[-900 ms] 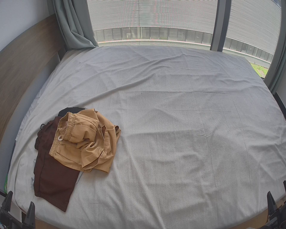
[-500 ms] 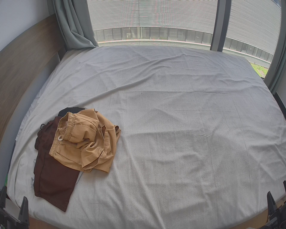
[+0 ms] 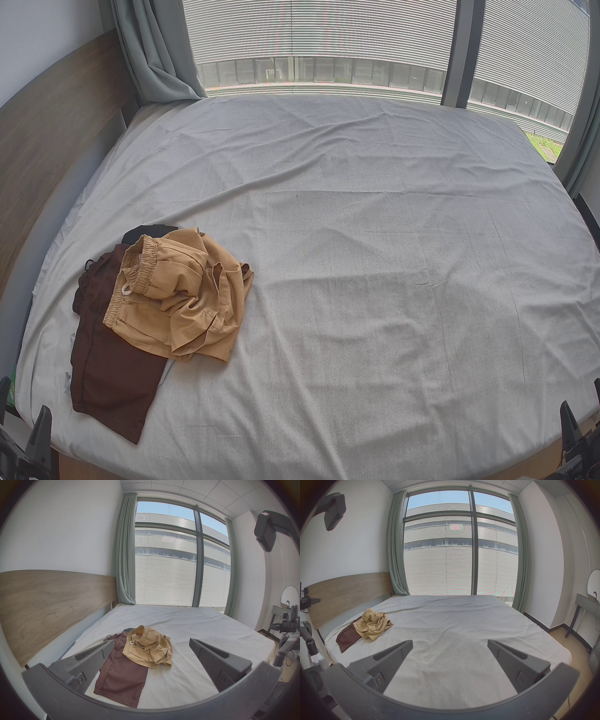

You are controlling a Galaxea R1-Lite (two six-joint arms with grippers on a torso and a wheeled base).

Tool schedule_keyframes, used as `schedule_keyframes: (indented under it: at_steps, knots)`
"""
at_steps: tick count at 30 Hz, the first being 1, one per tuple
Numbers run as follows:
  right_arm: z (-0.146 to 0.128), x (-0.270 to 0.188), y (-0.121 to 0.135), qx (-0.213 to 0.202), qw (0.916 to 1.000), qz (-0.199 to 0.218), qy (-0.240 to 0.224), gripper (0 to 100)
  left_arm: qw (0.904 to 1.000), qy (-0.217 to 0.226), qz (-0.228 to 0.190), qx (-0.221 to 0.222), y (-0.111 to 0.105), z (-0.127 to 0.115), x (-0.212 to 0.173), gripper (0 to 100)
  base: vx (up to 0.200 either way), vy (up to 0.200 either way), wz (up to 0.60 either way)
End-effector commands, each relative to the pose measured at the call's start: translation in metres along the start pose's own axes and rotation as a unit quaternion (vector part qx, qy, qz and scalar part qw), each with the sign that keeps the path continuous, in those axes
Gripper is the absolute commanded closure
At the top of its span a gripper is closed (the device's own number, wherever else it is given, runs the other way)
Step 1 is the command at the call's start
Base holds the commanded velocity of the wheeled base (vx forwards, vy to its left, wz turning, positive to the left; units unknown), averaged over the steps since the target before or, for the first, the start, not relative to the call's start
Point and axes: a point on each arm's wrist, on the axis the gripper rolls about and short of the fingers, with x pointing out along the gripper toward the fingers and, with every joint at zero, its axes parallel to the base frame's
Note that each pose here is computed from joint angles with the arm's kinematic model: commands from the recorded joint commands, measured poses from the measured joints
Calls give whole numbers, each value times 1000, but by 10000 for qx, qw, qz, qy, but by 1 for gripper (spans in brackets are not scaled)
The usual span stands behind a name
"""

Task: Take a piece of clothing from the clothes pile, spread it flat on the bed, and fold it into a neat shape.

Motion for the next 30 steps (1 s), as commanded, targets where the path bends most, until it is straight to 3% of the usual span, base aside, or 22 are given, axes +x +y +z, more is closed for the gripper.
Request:
schedule_keyframes:
  at_steps: [1,15,24,30]
  knots:
    - [-5,0,0,-7,10000,3,7,0,9992,284,-292,-53,0,17,12,0,0,0,0]
    - [-5,0,0,-7,10000,3,7,0,9924,686,-829,-604,-4,52,39,0,0,0,0]
    - [-5,0,0,-7,10000,3,7,0,9831,1226,-936,-985,-7,57,71,0,0,0,0]
    - [-5,0,0,-7,10000,3,7,0,9801,1460,-883,-1019,-9,56,101,0,0,0,0]
